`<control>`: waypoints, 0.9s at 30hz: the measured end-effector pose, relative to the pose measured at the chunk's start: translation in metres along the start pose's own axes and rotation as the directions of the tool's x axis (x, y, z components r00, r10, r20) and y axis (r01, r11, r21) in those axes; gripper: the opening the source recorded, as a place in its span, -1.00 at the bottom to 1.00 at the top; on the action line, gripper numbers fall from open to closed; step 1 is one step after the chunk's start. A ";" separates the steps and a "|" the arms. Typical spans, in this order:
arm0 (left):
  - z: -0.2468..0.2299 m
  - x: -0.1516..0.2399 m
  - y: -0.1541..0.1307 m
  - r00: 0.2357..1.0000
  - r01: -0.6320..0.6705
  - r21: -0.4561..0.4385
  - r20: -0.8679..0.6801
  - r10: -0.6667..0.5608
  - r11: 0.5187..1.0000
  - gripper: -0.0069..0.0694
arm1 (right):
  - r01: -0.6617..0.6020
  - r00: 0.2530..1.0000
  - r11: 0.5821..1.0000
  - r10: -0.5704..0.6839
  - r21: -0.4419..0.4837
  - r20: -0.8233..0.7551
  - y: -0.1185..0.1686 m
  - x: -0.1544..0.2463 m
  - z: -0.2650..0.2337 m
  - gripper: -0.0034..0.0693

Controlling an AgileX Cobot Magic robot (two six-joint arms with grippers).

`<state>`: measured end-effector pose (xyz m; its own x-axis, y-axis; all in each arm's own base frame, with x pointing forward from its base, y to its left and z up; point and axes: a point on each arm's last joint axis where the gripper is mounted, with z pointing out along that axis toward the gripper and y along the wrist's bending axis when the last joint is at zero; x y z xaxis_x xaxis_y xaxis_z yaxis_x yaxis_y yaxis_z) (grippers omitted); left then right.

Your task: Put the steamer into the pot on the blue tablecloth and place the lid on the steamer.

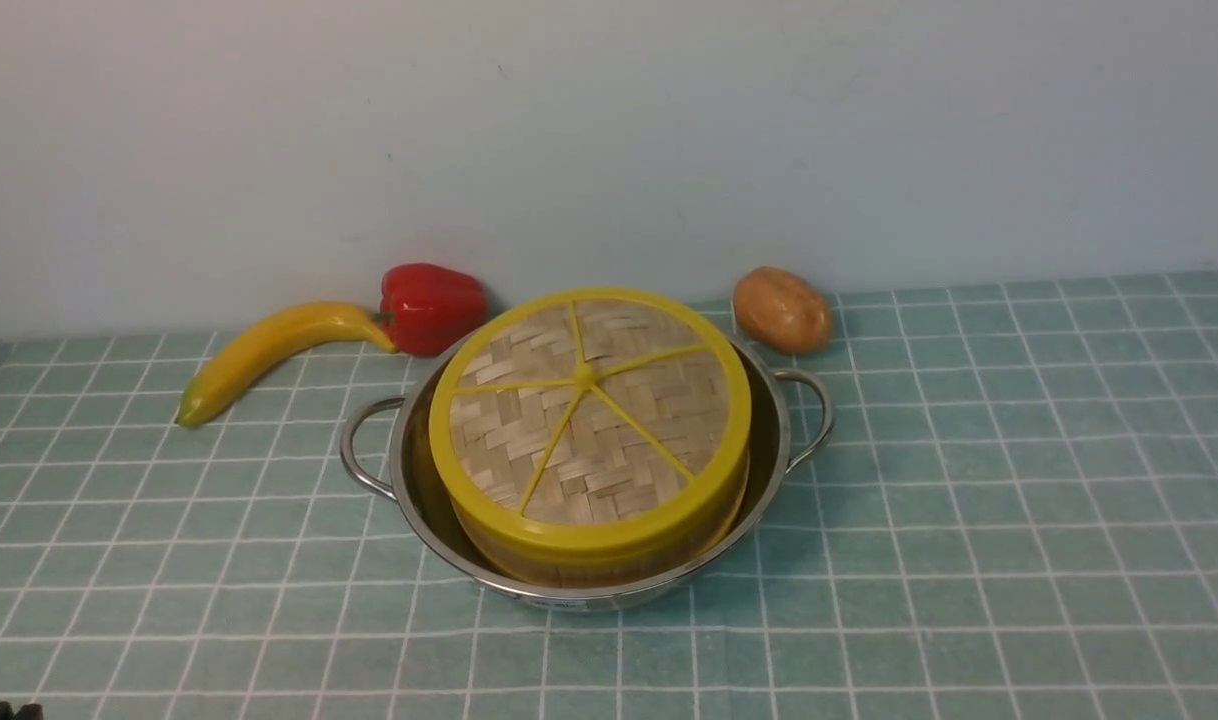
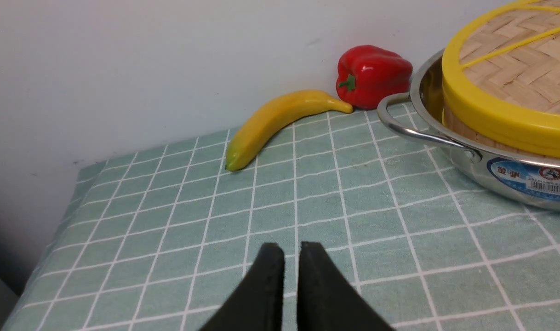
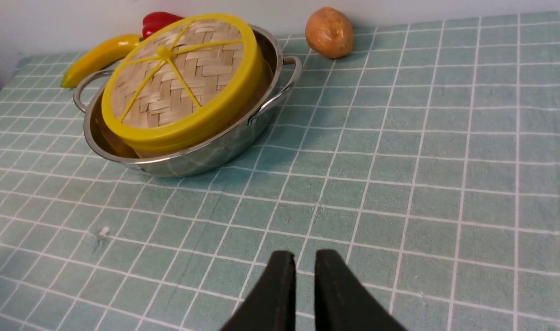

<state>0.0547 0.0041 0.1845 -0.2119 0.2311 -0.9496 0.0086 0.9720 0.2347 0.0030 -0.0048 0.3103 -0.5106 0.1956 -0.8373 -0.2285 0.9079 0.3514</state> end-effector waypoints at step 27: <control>0.000 0.000 0.000 1.000 0.000 0.000 0.002 0.000 1.000 -0.60 | 0.104 0.898 0.927 -0.244 0.360 0.368 -0.052 0.070 0.093 -0.47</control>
<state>0.0547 0.0040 0.1847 -0.2096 0.2311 -0.9501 0.0087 0.9721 0.2345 0.0565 -0.0035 0.1945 -0.0979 0.0907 -0.9911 0.0334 0.9956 0.0878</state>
